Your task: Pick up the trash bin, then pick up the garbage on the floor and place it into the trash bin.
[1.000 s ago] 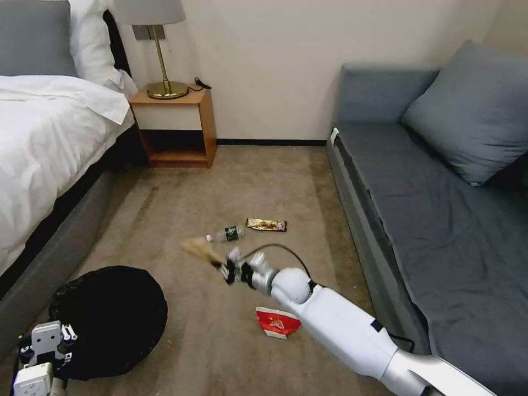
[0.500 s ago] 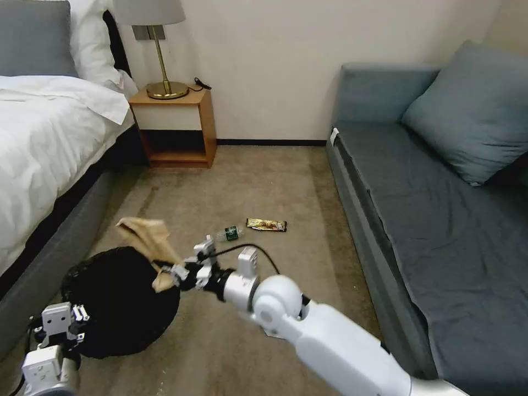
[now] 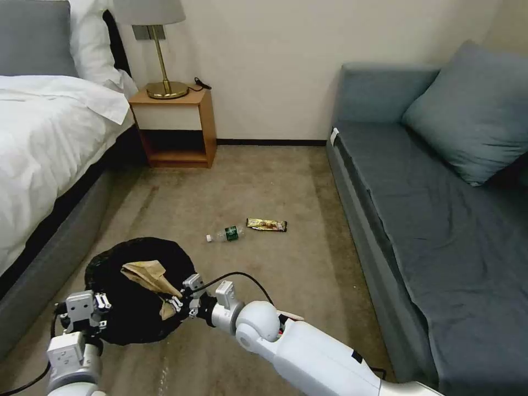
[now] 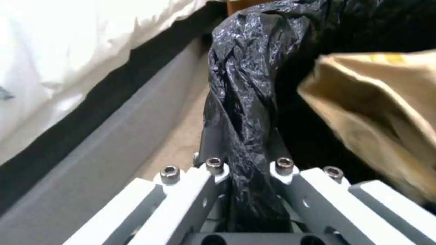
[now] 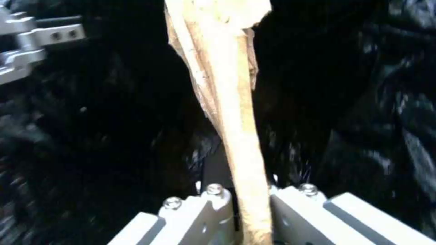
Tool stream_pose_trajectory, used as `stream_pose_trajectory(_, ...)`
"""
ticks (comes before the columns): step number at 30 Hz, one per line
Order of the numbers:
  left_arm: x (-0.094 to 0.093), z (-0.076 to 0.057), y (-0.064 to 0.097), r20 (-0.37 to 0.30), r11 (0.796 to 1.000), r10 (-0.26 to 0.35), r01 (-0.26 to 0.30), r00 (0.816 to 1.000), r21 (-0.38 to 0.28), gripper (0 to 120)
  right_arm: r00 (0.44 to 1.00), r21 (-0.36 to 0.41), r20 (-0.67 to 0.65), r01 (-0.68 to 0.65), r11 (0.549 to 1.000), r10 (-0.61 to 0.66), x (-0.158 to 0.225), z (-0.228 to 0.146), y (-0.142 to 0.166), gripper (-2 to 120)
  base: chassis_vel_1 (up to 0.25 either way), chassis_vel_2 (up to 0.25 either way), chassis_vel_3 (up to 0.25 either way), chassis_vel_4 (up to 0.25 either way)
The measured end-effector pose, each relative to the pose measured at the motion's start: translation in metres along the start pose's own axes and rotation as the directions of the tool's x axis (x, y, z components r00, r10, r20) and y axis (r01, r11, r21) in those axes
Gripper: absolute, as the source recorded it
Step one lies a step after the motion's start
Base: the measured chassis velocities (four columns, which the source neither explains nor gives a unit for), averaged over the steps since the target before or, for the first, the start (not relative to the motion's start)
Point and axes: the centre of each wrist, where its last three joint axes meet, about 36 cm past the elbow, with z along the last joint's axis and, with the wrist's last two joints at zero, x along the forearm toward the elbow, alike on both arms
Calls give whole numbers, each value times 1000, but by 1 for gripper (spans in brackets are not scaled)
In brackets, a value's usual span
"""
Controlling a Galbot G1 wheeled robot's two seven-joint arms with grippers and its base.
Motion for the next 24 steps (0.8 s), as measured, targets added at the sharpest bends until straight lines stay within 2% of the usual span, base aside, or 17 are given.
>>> stream_pose_trajectory(2,-3,2,-4,-3,1000,4,-4,1000,0,3,1000,16,13,-21,1000,21,0,-7,-7,16,0,0,0,0)
stream_pose_trajectory(4,-4,3,-5,-4,1000,5,-5,1000,-1,3,1000,20,14,-25,1000,24,0,-8,-8,19,0,0,0,0)
stream_pose_trajectory(6,-7,6,-6,-9,1000,5,-5,1000,-3,3,999,36,14,-32,999,32,2,-14,-13,30,0,0,0,0)
stream_pose_trajectory(8,-8,6,-6,-10,1000,5,-5,1000,-3,3,999,39,13,-32,999,32,3,-16,-14,33,0,0,0,0)
stream_pose_trajectory(9,-10,8,-6,-13,1000,6,-6,1000,-2,3,999,44,6,-35,998,34,5,-19,-14,39,0,0,0,0)
stream_pose_trajectory(12,-13,11,-6,-17,1000,5,-5,1000,-1,3,1000,51,-3,-31,998,31,6,-20,-12,52,0,0,0,0)
stream_pose_trajectory(13,-13,11,-6,-17,1000,5,-5,1000,-1,3,1000,51,-3,-31,998,31,6,-20,-12,52,0,0,0,0)
stream_pose_trajectory(16,-14,11,-6,-14,1000,8,-8,1000,1,3,1000,55,-8,-27,998,27,6,-20,-9,67,0,0,0,0)
stream_pose_trajectory(18,-14,11,-6,-14,1000,9,-9,1000,2,3,1000,56,-8,-27,998,27,5,-20,-9,70,0,0,0,0)
stream_pose_trajectory(24,-17,14,-1,-16,1000,2,-3,1000,-6,3,999,66,-9,-32,997,33,8,-22,-7,93,0,0,0,0)
